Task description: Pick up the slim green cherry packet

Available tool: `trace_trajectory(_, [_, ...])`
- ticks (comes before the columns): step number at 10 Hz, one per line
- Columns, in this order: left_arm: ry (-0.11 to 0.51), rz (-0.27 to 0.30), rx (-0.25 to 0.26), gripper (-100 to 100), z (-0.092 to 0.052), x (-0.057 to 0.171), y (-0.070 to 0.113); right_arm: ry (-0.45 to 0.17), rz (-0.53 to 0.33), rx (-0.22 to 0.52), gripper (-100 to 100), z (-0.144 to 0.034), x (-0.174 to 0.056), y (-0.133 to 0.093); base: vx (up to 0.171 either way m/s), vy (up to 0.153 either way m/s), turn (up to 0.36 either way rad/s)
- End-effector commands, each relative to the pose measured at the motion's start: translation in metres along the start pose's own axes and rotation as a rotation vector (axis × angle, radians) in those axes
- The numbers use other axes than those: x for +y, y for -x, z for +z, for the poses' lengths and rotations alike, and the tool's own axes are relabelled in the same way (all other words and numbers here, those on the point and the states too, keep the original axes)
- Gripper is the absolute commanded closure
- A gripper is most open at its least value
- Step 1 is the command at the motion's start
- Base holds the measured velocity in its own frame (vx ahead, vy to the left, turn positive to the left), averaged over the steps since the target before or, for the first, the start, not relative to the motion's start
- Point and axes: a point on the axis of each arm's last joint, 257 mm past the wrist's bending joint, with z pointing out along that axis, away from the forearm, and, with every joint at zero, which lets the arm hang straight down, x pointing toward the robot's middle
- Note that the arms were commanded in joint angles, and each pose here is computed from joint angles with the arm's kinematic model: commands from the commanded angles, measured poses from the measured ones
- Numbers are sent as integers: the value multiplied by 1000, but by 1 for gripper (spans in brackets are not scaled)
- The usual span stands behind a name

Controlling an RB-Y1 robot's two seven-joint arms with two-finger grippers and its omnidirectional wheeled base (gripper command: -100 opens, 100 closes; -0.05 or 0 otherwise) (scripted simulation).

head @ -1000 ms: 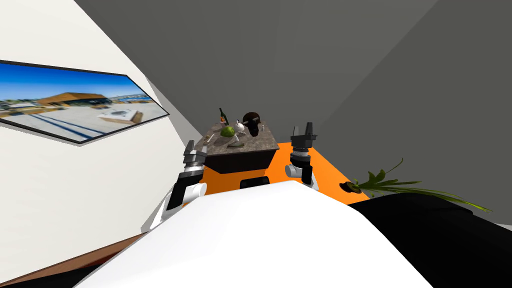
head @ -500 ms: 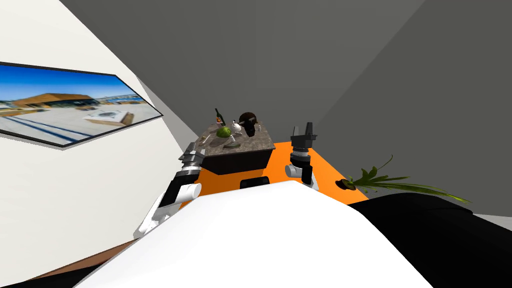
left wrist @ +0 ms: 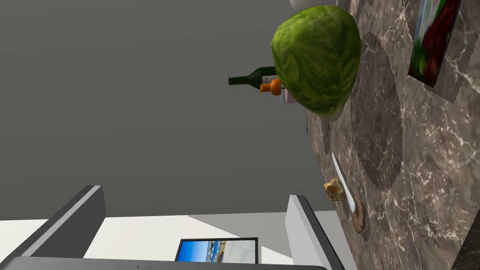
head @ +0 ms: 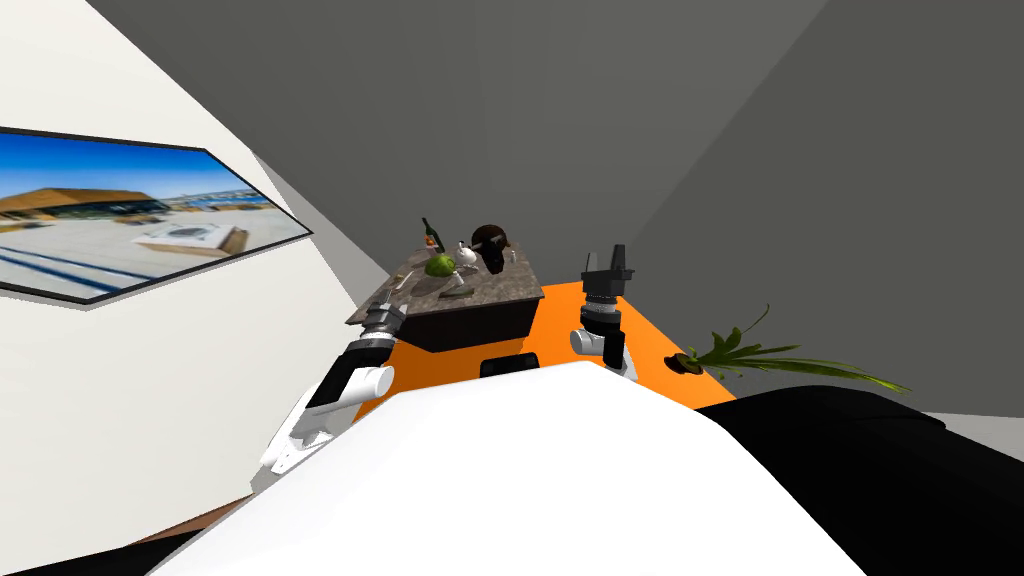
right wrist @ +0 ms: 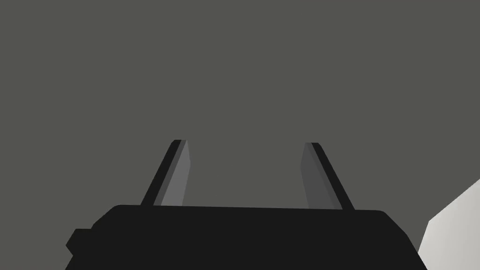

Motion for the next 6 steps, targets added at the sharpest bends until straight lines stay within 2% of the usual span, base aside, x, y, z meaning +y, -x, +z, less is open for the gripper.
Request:
trace_trajectory(1, [55, 4, -8, -100, 0, 14, 8, 0, 0, 0, 0, 0, 0, 0, -3, -60, -56])
trace_trajectory(2, [93, 11, -19, -100, 3, 23, 23, 0, 0, 0, 0, 0, 0, 0, 4, -76, -110])
trace_trajectory(4, [129, 11, -23, -100, 2, 32, 24, 0, 0, 0, 0, 0, 0, 0, 1, -42, -18])
trace_trajectory(5, [169, 15, -36, -100, 4, 42, 39, 0, 0, 0, 0, 0, 0, 0, 1, -47, -147])
trace_trajectory(6, [191, 15, -38, -100, 3, 47, 40, 0, 0, 0, 0, 0, 0, 0, 3, -44, -59])
